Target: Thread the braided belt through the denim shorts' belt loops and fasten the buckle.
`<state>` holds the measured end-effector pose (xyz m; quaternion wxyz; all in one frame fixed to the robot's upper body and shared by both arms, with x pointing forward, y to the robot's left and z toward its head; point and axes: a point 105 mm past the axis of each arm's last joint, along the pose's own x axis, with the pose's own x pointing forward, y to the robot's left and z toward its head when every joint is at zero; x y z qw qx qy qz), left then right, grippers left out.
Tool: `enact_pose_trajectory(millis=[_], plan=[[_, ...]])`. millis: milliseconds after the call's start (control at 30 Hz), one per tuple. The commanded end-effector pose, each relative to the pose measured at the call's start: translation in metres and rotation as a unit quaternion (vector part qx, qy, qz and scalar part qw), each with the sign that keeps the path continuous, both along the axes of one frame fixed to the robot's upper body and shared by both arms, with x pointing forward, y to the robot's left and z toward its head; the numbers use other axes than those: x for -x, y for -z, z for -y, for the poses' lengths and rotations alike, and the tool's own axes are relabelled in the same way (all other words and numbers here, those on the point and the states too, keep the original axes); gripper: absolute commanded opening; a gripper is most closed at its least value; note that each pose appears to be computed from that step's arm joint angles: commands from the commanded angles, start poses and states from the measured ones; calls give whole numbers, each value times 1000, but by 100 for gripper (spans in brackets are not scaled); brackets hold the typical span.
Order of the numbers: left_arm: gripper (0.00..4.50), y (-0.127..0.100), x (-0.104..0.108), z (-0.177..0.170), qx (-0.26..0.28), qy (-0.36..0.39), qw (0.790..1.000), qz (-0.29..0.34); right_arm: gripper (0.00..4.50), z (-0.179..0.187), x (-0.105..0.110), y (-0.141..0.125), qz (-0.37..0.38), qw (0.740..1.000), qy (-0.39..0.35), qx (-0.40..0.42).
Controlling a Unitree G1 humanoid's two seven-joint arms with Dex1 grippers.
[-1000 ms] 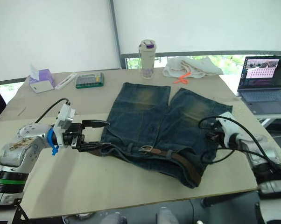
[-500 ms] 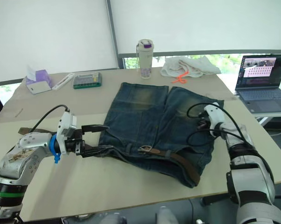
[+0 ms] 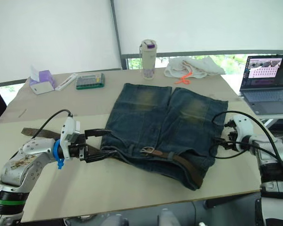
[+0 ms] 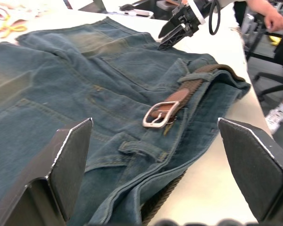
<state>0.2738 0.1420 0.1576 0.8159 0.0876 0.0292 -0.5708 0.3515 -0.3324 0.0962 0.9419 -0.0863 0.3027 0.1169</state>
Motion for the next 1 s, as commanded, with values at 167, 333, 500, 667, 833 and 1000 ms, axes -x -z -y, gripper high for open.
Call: enact_pose_trajectory(millis=[167,333,500,667,833,1000], plan=[[450,-11,0,2,4,10,1000,21,277,-37,6,-1,-3,998,-48,-37],[450,-11,-2,1,3,6,1000,22,100,-36,1,1,8,998,-61,-2],[450,-9,-5,1,1,0,1000,24,2,-41,-19,2,35,997,-67,31],[450,-7,-11,0,0,-18,999,28,2,-62,-59,-1,71,995,-50,52],[450,-4,-13,2,-1,-29,999,33,2,-65,-94,-22,136,988,38,66],[450,-3,-15,2,-1,-43,998,37,2,-61,-107,-42,182,974,116,65]])
